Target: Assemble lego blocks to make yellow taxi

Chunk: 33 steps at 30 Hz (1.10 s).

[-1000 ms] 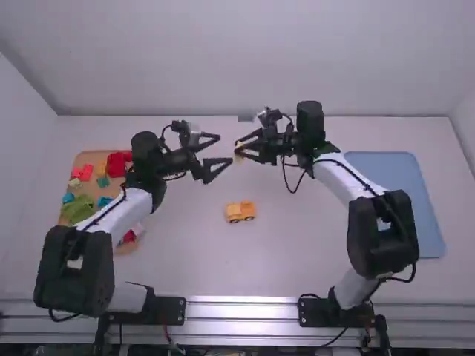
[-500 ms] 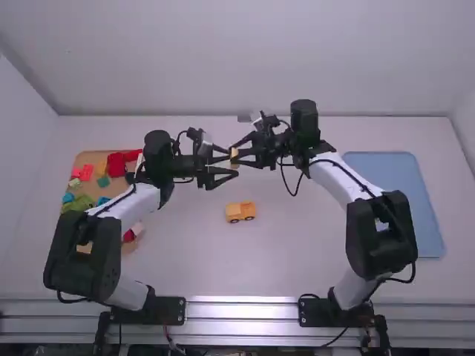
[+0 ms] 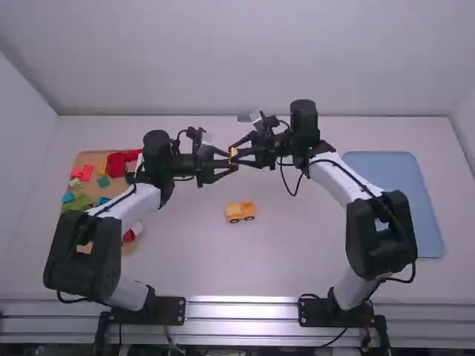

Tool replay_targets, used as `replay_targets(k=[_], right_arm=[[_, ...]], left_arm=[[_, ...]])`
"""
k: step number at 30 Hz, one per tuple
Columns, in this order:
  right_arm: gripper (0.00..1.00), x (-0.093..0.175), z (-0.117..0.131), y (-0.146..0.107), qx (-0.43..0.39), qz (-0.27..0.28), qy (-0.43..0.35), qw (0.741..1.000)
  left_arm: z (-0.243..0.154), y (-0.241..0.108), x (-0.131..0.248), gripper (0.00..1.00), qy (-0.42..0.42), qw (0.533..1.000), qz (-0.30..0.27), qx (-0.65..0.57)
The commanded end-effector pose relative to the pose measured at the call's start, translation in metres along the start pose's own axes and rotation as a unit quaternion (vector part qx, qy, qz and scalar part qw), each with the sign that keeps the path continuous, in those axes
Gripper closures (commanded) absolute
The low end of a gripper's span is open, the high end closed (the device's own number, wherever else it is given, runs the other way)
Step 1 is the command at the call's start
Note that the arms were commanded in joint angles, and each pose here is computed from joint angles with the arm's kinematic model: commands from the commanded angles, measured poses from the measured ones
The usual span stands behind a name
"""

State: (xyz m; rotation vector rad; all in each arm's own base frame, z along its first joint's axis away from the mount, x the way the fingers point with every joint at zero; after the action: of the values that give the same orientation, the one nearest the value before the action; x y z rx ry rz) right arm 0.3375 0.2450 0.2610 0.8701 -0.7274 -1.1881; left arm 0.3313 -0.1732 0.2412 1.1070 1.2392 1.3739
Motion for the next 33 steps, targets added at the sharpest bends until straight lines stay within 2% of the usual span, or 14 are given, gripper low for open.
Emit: replay_targets(k=[1, 2, 4, 5, 7, 11, 19, 24, 33], right_arm=[[0.71, -0.002, 0.012, 0.012, 0.02, 0.001, 0.009, 1.0], [0.6, -0.002, 0.012, 0.013, 0.023, 0.001, 0.01, 1.0], [0.51, -0.002, 0.013, 0.014, 0.029, 0.0, 0.011, 1.0], [0.44, -0.002, 0.013, 0.015, 0.033, 0.0, 0.011, 0.999], [0.43, 0.0, 0.013, 0.019, 0.038, -0.003, 0.009, 0.999], [0.47, 0.001, 0.017, 0.031, 0.046, -0.008, 0.01, 0.999], [0.54, 0.009, 0.015, 0.036, 0.054, -0.014, 0.001, 0.998], [0.69, 0.011, 0.015, 0.037, 0.054, -0.016, -0.001, 0.998], [0.66, 0.006, 0.018, 0.037, 0.063, -0.012, 0.008, 0.998]], left_arm=[[-0.002, 0.004, -0.001, 0.81, -0.005, 1.0, -0.003, -0.006], [-0.001, 0.004, 0.0, 0.9, -0.003, 1.0, -0.003, -0.007], [0.0, 0.003, 0.001, 0.98, 0.001, 1.0, -0.002, -0.007], [-0.001, 0.004, 0.0, 0.98, -0.001, 1.0, -0.003, -0.009], [-0.001, 0.007, -0.001, 0.98, -0.001, 1.0, -0.006, -0.017], [0.01, 0.015, 0.001, 0.98, 0.038, 0.999, -0.016, -0.006], [0.009, 0.027, -0.001, 0.98, 0.036, 0.999, -0.033, -0.023], [0.009, 0.034, -0.001, 0.98, 0.036, 0.998, -0.042, -0.028], [0.005, 0.033, -0.001, 0.96, 0.022, 0.998, -0.04, -0.033]])
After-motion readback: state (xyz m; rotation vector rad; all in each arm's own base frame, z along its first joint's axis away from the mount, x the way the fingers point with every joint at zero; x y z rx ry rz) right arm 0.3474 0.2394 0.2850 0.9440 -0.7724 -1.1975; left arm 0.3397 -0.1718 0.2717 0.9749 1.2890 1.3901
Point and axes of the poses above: each hand's point on the last joint's axis, 136 mm out from that joint toward the fingers, its own x axis back along the fingers, its own z axis along the line the jaws close on, y = z × x, the point moved 4 cm from there along x, back along the fingers, and after that the axes turned 15 degrees about -x, right-handed, at the moved point
